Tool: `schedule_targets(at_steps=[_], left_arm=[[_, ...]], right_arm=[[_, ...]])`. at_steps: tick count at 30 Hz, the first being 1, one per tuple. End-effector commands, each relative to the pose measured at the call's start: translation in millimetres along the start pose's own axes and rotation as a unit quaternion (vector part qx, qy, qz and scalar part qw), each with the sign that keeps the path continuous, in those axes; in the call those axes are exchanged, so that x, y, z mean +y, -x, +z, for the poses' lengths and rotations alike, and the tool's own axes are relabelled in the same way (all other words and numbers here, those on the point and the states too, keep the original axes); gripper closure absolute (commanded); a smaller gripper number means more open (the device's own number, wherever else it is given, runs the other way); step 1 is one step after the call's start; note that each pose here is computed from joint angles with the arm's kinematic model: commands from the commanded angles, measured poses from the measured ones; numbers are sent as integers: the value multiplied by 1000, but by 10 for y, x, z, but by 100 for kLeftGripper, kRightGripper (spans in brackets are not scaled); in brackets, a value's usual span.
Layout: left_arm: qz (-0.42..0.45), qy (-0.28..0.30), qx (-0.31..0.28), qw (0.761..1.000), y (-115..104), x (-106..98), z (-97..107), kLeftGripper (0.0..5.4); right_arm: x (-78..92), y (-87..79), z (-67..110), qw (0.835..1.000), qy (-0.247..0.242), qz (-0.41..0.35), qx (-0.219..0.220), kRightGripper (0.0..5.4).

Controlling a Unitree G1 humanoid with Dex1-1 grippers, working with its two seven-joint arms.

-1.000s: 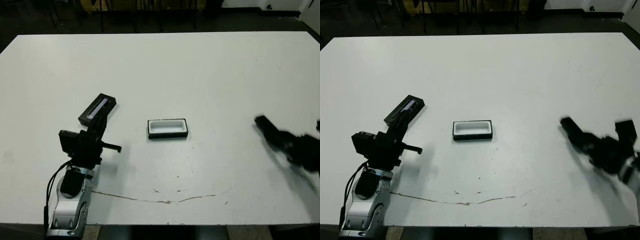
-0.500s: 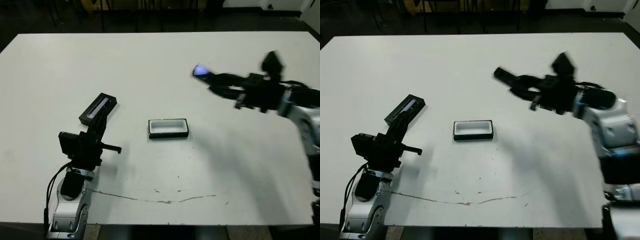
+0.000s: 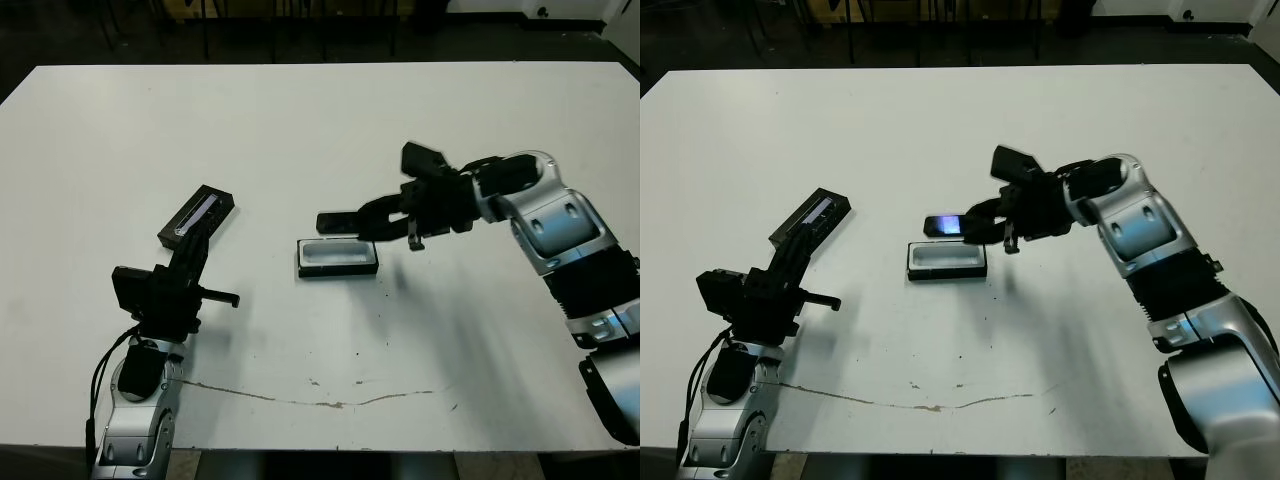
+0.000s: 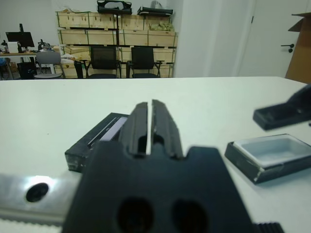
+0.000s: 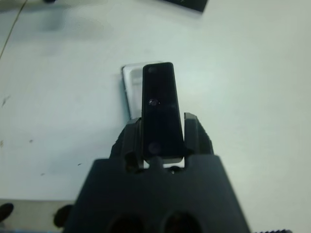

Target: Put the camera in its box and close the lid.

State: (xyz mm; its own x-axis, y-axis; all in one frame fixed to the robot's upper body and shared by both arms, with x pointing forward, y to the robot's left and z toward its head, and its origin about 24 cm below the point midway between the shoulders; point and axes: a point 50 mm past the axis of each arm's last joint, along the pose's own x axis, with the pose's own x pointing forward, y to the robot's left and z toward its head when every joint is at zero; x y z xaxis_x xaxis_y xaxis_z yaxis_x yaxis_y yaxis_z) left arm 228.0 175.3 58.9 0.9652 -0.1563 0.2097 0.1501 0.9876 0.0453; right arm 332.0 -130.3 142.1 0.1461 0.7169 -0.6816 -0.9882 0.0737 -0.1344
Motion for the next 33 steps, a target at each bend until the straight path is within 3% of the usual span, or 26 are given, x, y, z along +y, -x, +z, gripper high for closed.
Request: schedule_targets(at_steps=[1,25,33], left_arm=[[-1,-4,18,1000,26,3,-53,540],[-1,0,25,1000,31,-24,-54,540],[2,-10,26,1000,35,-37,-53,540]], right_arm=[[-13,22,56,1000,6,12,13,470],[-83,-27,11,999,-5,10,48,470],[-55,-96,-10,998,26,22,54,470]])
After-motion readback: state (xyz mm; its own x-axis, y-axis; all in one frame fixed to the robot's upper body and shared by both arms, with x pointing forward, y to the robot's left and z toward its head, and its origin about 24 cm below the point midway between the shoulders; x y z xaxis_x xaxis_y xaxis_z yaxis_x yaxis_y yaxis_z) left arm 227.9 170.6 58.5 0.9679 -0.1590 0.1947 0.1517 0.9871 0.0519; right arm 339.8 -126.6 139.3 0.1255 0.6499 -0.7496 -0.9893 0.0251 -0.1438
